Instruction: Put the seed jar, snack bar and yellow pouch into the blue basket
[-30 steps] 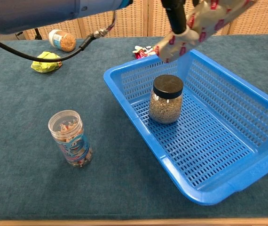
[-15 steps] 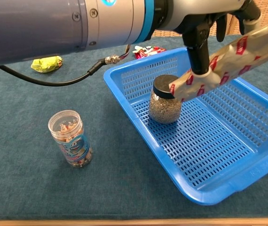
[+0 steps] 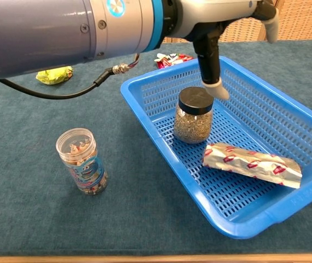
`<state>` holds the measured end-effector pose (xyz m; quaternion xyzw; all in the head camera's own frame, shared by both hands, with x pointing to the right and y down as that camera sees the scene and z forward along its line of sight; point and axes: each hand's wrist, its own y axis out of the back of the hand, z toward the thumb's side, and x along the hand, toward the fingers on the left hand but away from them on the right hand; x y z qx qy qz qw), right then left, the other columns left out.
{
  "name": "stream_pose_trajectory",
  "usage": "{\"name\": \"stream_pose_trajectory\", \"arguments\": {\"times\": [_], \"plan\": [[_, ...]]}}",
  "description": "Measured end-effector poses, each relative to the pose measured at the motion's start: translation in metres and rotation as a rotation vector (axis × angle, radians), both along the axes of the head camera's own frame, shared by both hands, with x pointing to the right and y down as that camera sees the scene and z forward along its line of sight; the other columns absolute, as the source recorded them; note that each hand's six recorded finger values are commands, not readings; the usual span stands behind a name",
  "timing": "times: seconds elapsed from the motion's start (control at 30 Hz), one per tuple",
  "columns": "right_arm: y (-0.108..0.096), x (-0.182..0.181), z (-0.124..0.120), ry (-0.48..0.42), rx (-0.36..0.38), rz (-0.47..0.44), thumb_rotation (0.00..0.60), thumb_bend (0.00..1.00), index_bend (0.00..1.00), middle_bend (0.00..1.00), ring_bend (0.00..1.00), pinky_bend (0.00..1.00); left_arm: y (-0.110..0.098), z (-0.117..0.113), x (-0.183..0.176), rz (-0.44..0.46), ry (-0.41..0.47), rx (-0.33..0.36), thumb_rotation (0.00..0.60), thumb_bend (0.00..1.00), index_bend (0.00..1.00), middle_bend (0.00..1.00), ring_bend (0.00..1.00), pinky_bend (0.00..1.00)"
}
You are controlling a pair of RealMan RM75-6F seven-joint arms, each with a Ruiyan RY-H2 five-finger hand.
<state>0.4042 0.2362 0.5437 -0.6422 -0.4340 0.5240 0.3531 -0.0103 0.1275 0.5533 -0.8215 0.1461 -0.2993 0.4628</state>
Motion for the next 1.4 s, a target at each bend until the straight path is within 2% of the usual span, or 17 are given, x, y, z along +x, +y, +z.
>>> {"name": "stream_pose_trajectory", "arguments": {"times": [0.17,0.5,0.8,1.0,1.1,1.4], "plan": [[0.0,0.001,0.001,0.004,-0.002,0.0,0.6,0.31,0.07,0.0,0.0,0.17,-0.02,0.008,-0.018,-0.051,-0.042,0.02,0.6,0.15,0.2,0.0,0.04,0.11],[0.003,-0.004,0.007,0.022,-0.02,-0.015,0.6,0.31,0.07,0.0,0.0,0.17,-0.084,0.041,-0.1,-0.185,-0.282,0.104,0.6,0.16,0.2,0.0,0.04,0.11],[0.005,-0.007,0.013,0.041,-0.037,-0.025,0.6,0.31,0.07,0.0,0.0,0.17,-0.129,0.065,-0.175,-0.287,-0.464,0.143,0.6,0.15,0.2,0.0,0.04,0.11],[0.005,-0.01,0.012,0.041,-0.032,-0.036,0.6,0.31,0.07,0.0,0.0,0.17,-0.149,0.078,-0.218,-0.327,-0.562,0.181,0.6,0.15,0.2,0.0,0.04,0.11],[0.006,-0.011,0.012,0.042,-0.031,-0.04,0.6,0.31,0.07,0.0,0.0,0.17,-0.155,0.088,-0.238,-0.354,-0.605,0.171,0.6,0.16,0.2,0.0,0.04,0.11],[0.007,-0.012,0.016,0.058,-0.043,-0.047,0.6,0.31,0.07,0.0,0.0,0.17,-0.157,0.119,-0.269,-0.365,-0.698,0.151,0.6,0.16,0.2,0.0,0.04,0.11]]}}
